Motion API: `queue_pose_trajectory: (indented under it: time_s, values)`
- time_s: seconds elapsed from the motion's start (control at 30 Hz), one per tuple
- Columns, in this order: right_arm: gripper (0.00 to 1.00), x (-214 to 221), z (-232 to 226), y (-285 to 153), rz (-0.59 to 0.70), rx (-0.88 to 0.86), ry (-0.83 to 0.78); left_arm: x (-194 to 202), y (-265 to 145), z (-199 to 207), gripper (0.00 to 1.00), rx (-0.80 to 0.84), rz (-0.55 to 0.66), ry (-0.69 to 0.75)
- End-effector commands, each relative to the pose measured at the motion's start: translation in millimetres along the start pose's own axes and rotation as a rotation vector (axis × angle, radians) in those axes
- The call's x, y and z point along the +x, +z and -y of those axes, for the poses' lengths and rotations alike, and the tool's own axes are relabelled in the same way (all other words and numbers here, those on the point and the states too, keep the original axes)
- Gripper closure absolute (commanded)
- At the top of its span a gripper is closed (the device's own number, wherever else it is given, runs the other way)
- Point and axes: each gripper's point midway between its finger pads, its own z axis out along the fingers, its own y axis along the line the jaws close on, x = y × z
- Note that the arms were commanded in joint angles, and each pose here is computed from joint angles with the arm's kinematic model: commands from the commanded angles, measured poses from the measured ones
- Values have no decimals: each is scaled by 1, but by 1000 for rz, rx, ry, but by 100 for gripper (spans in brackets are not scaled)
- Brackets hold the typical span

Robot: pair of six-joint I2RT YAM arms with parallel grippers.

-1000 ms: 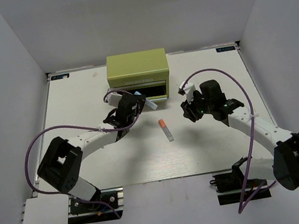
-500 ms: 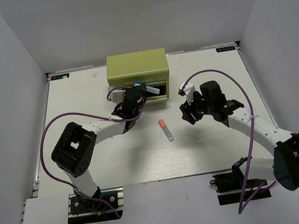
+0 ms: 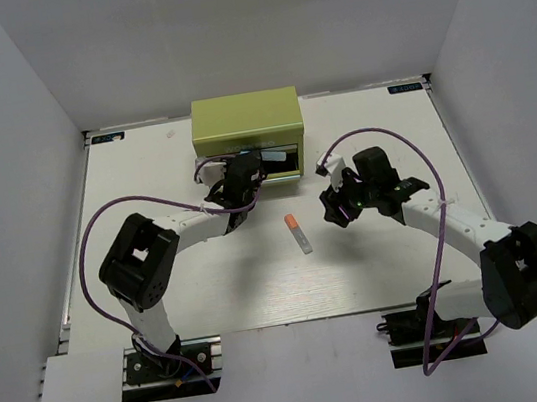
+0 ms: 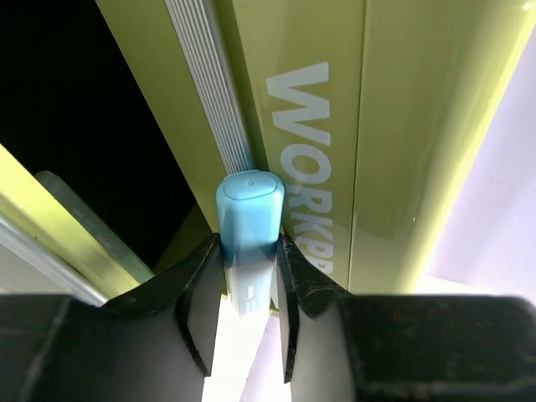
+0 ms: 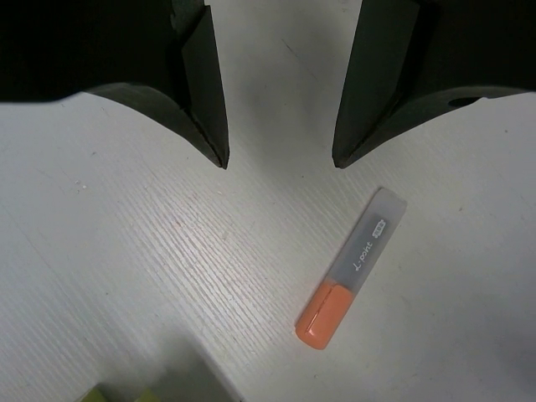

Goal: Sort the stationery into containers
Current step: Place the stationery into the container

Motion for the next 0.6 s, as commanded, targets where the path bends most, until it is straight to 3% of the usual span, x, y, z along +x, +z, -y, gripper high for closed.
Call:
queue_pose_trajectory:
  time_s: [0.0,0.23,0.57]
  values:
    - [42,-19,-2,0,43,-20,-9,-15,3,24,57,33,59,-66]
    - [42,-18,-3,4,31,-27,-2,-15,3,17,41,4,62,-77]
    - [42,-27,-15,15,30,-83,-12,-22,-8,21,37,18,60,-87]
